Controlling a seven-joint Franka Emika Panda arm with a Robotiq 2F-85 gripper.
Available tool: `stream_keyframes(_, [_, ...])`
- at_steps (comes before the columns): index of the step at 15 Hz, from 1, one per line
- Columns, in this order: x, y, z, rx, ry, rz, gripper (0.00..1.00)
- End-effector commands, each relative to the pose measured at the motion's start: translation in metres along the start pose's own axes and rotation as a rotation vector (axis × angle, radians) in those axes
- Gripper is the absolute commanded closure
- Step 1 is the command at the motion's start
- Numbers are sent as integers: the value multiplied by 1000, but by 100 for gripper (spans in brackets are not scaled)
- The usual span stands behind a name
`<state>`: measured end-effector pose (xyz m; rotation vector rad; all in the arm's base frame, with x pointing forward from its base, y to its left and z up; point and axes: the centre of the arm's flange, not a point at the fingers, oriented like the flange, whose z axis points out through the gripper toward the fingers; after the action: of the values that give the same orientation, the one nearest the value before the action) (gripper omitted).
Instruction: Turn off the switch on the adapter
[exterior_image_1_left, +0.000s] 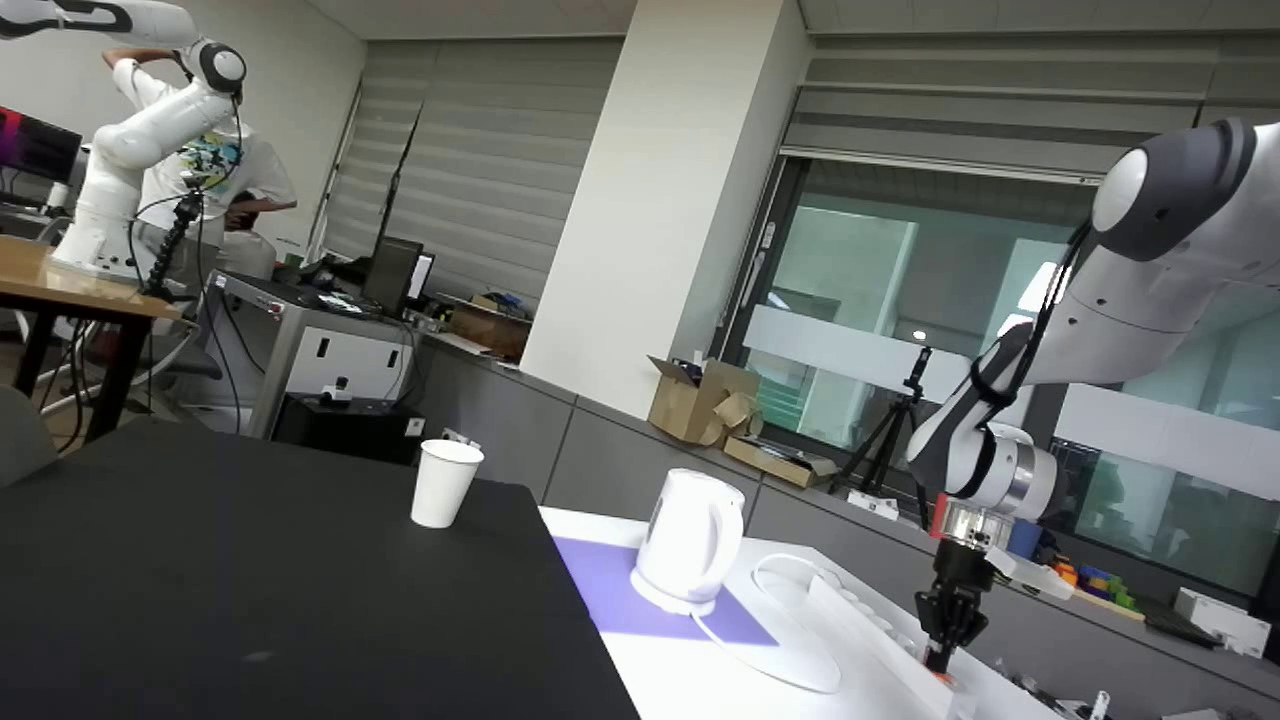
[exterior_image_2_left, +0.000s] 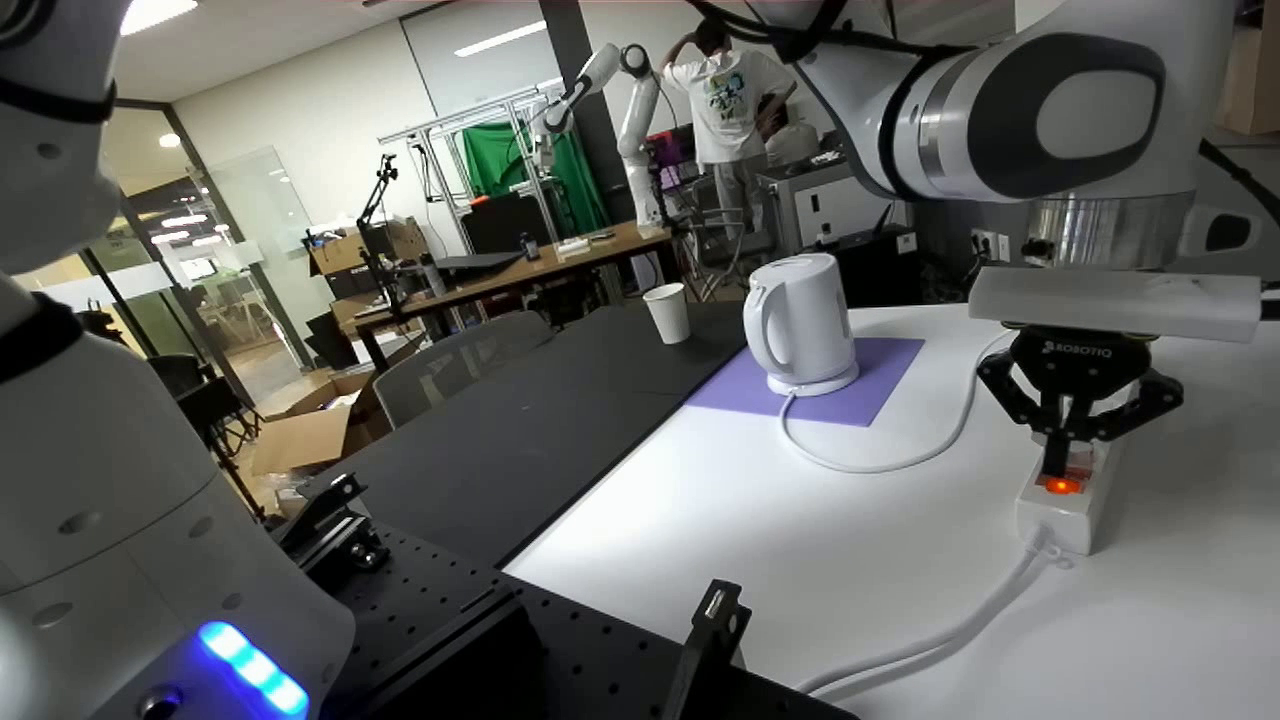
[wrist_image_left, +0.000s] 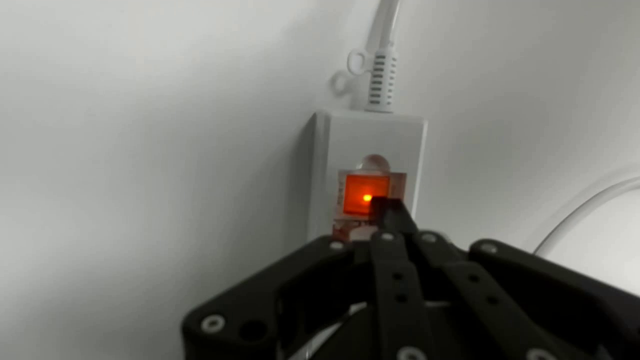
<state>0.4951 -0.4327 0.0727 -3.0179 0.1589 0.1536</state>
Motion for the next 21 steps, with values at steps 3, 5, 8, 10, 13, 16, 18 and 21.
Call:
stream_keyframes(3, [-4,2,-6,-31,12,9,100])
stream_keyframes(5, [0,5,-7,-46,57,7,100])
stream_keyframes(8, [7,8,-9,-75,117,4,100])
stream_keyframes(10, [10,9,-8,-86,141,5,100])
stream_keyframes(13, [10,6,-7,-81,119,9,100])
stream_keyframes(16, [7,2,-8,-60,57,17,100])
stream_keyframes(18, [5,-1,-7,-53,38,21,100])
stream_keyframes(21, [5,-3,-5,-45,31,19,100])
